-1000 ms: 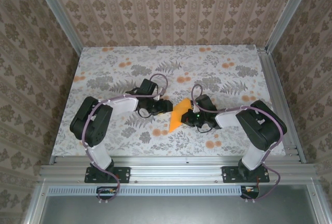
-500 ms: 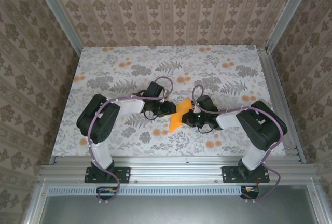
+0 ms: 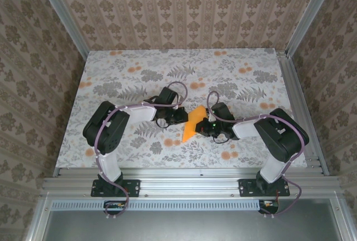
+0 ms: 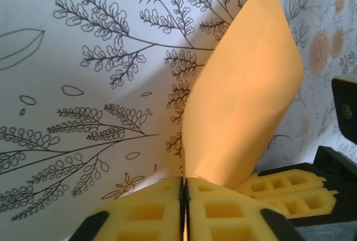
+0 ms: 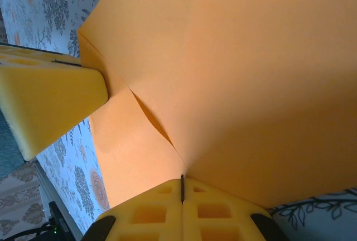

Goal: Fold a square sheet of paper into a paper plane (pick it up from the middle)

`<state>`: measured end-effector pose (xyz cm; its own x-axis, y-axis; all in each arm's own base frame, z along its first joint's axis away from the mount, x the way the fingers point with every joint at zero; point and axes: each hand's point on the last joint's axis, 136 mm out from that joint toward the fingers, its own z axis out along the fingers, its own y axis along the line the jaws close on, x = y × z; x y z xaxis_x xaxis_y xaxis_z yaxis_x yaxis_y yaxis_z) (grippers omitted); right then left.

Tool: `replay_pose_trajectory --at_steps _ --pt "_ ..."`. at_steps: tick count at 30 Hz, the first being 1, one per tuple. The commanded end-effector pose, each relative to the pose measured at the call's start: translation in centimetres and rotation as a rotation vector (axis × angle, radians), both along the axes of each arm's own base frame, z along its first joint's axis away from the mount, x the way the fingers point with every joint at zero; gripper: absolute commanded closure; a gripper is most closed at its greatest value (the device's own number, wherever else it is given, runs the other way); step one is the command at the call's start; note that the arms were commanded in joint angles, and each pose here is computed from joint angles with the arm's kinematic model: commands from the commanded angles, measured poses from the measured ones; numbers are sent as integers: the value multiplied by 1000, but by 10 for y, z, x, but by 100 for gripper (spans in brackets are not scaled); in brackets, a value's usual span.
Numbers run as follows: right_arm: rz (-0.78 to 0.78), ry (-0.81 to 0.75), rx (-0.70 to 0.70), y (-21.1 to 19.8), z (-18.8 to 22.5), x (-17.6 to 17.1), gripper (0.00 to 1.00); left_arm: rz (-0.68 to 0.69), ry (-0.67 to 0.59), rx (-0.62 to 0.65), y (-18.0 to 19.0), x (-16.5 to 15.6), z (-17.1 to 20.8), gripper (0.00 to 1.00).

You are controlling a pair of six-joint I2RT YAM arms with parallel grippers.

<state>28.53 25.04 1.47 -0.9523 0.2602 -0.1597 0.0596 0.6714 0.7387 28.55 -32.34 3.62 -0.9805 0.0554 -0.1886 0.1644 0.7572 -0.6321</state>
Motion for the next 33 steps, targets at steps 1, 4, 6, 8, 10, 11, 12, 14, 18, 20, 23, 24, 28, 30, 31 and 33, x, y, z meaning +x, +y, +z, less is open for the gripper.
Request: replay_pose_trajectory --at_steps 1,4,6,8,10,11,12,14,18,20,23,24,28,30,31,33 --pt "-35 83 -98 -22 -24 -14 100 -23 -21 15 -1 1 5 93" --pt "-36 79 -94 -21 -22 -12 100 -36 -31 41 1 1 5 95" --pt "-35 72 -88 -20 -19 -10 100 -43 -37 64 4 0 4 96" --pt "-35 66 -79 -18 -14 -9 100 -44 -36 70 5 0 2 100" --pt "-36 63 -73 -17 -9 -8 100 -36 -29 78 6 -1 -1 100" --pt "-39 60 -74 -18 -7 -8 100 -33 -27 82 8 -2 -2 100" --pt "-39 55 -75 -18 -5 -8 100 -29 -28 87 9 -1 -3 100" --pt "-41 47 -70 -19 0 -8 97 -24 -32 87 10 -1 -4 100" --pt "-45 33 -70 -19 9 -8 96 -17 -34 83 11 -3 -5 100" --pt "-43 33 -74 -19 9 -8 95 -18 -34 70 9 -4 -4 100" --pt "-41 42 -55 -15 9 -7 95 -24 -32 63 7 -5 -4 100" --pt "-41 40 -43 -13 10 -6 94 -26 -36 62 7 -4 -4 100" --pt "-34 21 -32 -7 21 -6 92 -32 -43 72 9 -6 -3 100" --pt "-33 15 -30 -5 26 -6 92 -36 -45 81 9 -6 -4 100" --pt "-32 13 -25 -4 28 -7 92 -39 -48 84 9 -6 -4 100" --pt "-30 10 -24 -3 30 -8 92 -45 -53 94 10 -6 -4 100"
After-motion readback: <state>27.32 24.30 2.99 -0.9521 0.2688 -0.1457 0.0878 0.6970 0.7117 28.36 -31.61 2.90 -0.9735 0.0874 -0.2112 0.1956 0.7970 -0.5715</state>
